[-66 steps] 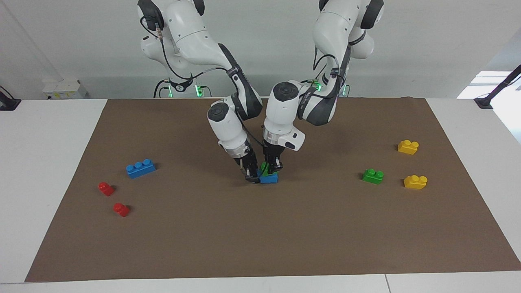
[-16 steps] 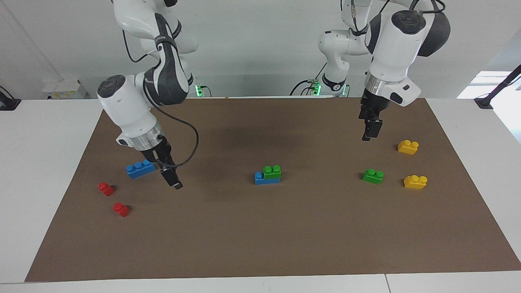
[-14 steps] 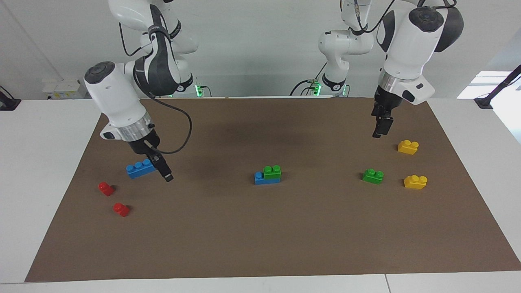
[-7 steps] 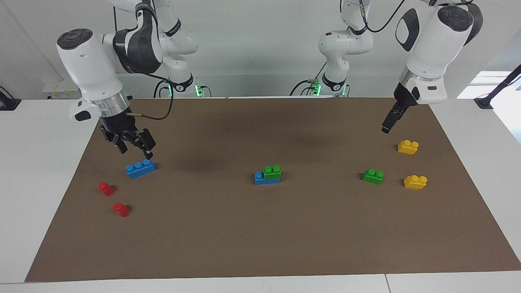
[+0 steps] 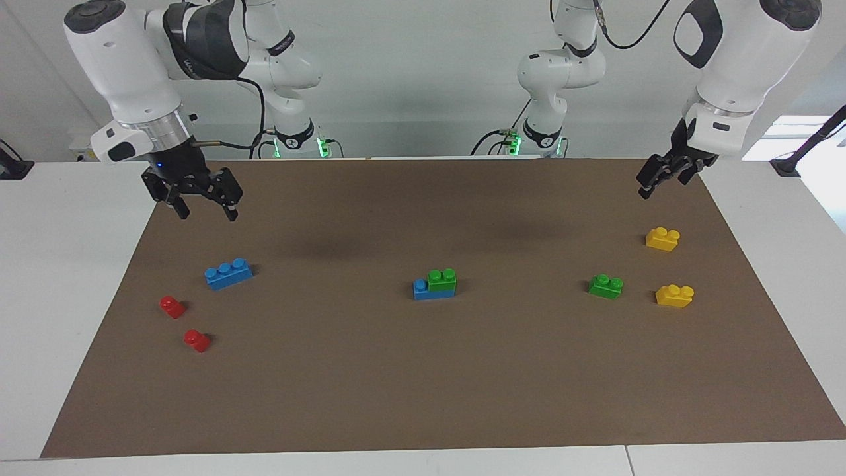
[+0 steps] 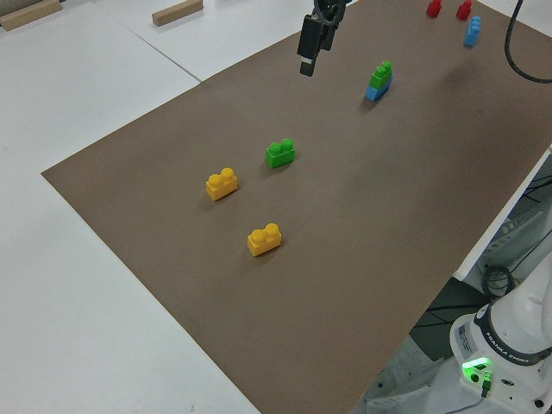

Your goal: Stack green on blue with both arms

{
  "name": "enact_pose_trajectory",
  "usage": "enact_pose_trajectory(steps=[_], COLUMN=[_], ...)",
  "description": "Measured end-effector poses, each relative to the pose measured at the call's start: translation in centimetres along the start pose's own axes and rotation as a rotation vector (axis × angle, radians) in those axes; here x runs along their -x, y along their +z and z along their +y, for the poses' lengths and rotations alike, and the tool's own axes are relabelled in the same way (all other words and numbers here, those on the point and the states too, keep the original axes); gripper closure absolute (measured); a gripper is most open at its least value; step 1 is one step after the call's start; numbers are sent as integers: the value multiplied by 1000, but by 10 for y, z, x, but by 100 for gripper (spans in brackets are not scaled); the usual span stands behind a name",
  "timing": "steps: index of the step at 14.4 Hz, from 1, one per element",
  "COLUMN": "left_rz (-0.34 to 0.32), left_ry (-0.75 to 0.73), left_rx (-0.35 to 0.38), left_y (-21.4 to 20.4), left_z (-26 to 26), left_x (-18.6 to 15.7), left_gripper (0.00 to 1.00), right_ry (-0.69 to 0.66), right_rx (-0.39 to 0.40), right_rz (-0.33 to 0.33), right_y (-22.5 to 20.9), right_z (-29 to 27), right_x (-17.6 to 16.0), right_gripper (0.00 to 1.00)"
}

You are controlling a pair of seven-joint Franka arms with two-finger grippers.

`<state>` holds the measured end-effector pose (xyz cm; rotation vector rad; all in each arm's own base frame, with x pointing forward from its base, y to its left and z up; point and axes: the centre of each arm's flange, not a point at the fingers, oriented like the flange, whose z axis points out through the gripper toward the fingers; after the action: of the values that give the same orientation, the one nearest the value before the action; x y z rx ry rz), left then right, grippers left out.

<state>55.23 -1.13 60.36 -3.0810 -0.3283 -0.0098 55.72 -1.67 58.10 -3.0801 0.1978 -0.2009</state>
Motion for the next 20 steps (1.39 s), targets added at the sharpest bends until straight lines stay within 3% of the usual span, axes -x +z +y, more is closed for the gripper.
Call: enact_pose_trajectory(steps=[4,9,20], left_rz=[-48,-86,-83], left_ry=[69,120,126], left_rx=[17,18,18], left_y=[5,8,3], left_z=[4,20,22], left_x=[-1,0,1], left_gripper=[0,0,0], right_ry=[-32,-39,-42], right_rx=[21,22,22], right_rz=[-110,-92,-98], right_y=[-15,-63,-59], right_z=[7,5,4], right_x=[22,51,51], right_gripper=[0,0,0])
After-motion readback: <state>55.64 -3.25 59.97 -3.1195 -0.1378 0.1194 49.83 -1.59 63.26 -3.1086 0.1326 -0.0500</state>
